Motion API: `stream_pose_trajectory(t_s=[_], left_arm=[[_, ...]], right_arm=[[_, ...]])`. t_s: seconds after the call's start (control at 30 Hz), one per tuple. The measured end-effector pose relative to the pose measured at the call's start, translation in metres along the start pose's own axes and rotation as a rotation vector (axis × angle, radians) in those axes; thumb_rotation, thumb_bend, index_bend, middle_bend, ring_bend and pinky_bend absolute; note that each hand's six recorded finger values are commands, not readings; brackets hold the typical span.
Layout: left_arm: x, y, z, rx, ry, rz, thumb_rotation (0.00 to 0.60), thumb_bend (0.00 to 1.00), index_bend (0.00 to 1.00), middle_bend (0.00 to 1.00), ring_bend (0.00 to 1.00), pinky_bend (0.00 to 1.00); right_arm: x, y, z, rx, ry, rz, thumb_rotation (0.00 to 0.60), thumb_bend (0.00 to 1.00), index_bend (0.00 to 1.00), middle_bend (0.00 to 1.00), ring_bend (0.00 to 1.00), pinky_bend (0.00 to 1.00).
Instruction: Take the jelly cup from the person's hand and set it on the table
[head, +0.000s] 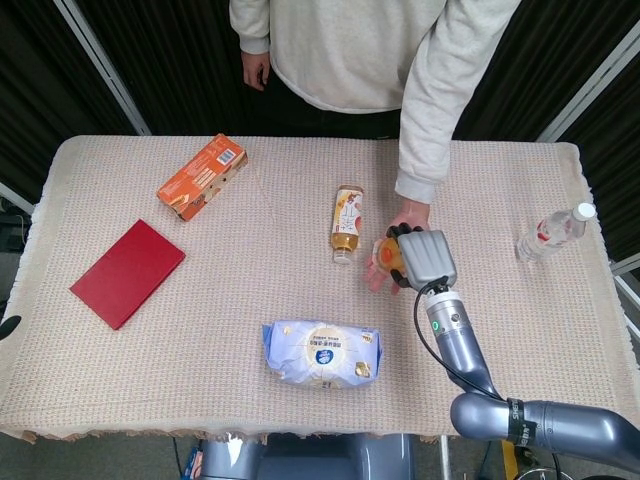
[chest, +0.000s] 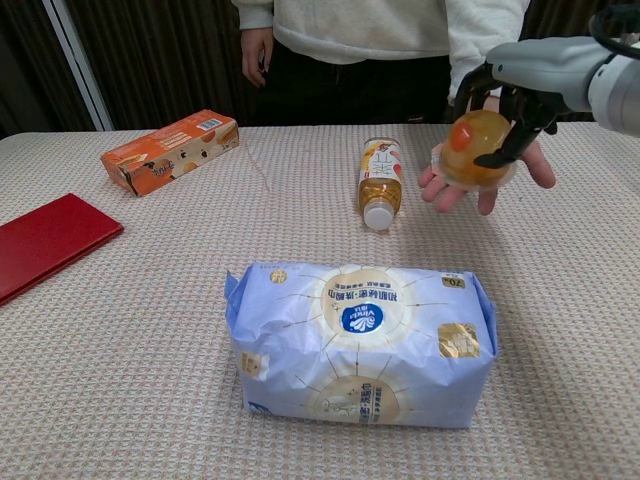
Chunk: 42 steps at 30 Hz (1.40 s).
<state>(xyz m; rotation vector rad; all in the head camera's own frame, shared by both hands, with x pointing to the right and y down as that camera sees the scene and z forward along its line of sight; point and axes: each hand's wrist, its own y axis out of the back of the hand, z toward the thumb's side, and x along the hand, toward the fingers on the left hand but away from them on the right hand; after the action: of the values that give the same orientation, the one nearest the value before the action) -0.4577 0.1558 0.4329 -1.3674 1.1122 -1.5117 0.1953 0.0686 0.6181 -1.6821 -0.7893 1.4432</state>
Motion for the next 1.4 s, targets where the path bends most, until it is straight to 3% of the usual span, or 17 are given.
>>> stream_pose_trajectory(t_s=[0.23, 0.47, 0.8, 1.13, 1.4], left_arm=[[0.0, 0.0, 0.0, -0.002, 0.0, 0.002, 0.6, 0.11, 0.0, 0.0, 0.0, 0.0], [0.0, 0.0, 0.0, -0.001, 0.001, 0.001, 0.6, 0.11, 0.0, 0.0, 0.0, 0.0], [-0.001, 0.002, 0.001, 0.001, 0.001, 0.011, 0.6, 0.11, 0.0, 0.0, 0.0, 0.0], [-0.001, 0.001, 0.004, 0.004, -0.003, 0.012, 0.6, 0.11, 0.0, 0.0, 0.0, 0.0], [-0.001, 0.0, 0.005, 0.007, -0.005, 0.011, 0.6, 0.11, 0.0, 0.0, 0.0, 0.0]], right_arm=[[0.003, -0.001, 0.0, -0.017, 0.016, -0.022, 0.6, 0.36, 0.73, 0.67, 0.6, 0.71], [0.016, 0.015, -0.004, -0.015, 0.031, -0.039, 0.6, 0.36, 0.73, 0.67, 0.6, 0.71], [0.065, 0.034, -0.052, 0.027, 0.005, -0.024, 0.6, 0.36, 0.73, 0.67, 0.61, 0.71], [0.111, -0.004, -0.107, 0.015, -0.056, 0.088, 0.6, 0.36, 0.73, 0.67, 0.61, 0.71], [0.115, -0.051, -0.11, -0.01, -0.054, 0.171, 0.6, 0.36, 0.73, 0.67, 0.6, 0.71]])
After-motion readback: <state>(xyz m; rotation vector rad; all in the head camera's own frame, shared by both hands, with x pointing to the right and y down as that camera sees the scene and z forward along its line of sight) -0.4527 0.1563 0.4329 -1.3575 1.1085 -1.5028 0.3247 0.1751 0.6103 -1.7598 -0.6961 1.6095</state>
